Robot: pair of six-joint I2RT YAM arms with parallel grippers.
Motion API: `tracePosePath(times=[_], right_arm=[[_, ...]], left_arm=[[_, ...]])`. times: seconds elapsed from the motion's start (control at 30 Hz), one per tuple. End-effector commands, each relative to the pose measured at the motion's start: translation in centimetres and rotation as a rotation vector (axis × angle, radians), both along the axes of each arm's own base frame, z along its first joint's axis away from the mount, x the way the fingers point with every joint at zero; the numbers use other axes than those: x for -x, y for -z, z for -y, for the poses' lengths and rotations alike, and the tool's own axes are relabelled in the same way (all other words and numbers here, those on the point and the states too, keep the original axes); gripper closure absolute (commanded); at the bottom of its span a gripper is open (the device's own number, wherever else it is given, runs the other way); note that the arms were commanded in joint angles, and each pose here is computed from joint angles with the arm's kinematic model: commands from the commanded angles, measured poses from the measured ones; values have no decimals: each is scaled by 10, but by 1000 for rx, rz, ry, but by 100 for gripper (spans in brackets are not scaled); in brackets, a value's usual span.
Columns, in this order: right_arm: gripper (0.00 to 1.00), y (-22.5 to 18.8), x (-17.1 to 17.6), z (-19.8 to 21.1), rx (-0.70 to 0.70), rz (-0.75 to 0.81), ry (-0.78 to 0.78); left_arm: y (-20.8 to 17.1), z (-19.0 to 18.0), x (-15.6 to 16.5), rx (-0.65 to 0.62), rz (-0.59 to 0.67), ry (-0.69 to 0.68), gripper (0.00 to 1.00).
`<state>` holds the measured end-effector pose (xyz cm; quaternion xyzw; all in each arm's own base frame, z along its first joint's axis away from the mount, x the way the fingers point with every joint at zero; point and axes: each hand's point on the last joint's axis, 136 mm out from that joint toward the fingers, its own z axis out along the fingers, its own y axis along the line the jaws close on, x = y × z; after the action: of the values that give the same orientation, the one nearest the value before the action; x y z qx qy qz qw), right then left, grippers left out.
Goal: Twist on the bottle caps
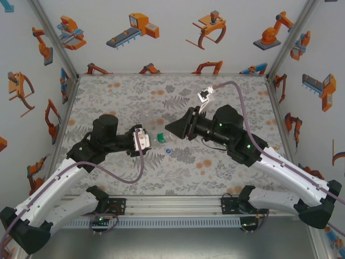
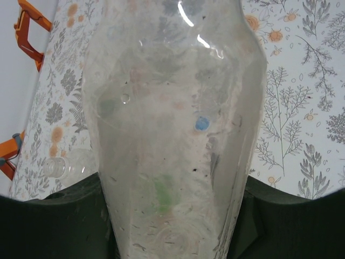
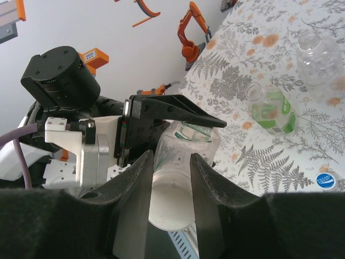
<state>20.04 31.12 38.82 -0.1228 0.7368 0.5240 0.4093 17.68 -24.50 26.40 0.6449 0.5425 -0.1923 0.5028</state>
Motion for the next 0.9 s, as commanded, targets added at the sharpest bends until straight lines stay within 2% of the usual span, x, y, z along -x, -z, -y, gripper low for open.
tracePosePath(times=[0.0, 0.2, 0.33, 0.47, 0.7, 0.87], right_arm=[[80, -9, 9, -6, -7, 7, -58], [49, -28, 24, 6, 104, 192, -115], [38, -41, 40, 16, 163, 406, -170], [37, -47, 58, 21, 236, 616, -264], [36, -35, 106, 19, 371, 979, -614], [36, -30, 112, 17, 427, 1133, -713]], left_arm=[[-19, 5, 1, 62, 46, 19, 100], [-21, 5, 4, 69, 48, 33, 100], [-23, 7, 12, 80, 41, 76, 100], [-24, 9, 24, 91, 25, 136, 100], [-26, 14, 48, 111, -34, 273, 100], [-26, 15, 55, 113, -65, 316, 100]])
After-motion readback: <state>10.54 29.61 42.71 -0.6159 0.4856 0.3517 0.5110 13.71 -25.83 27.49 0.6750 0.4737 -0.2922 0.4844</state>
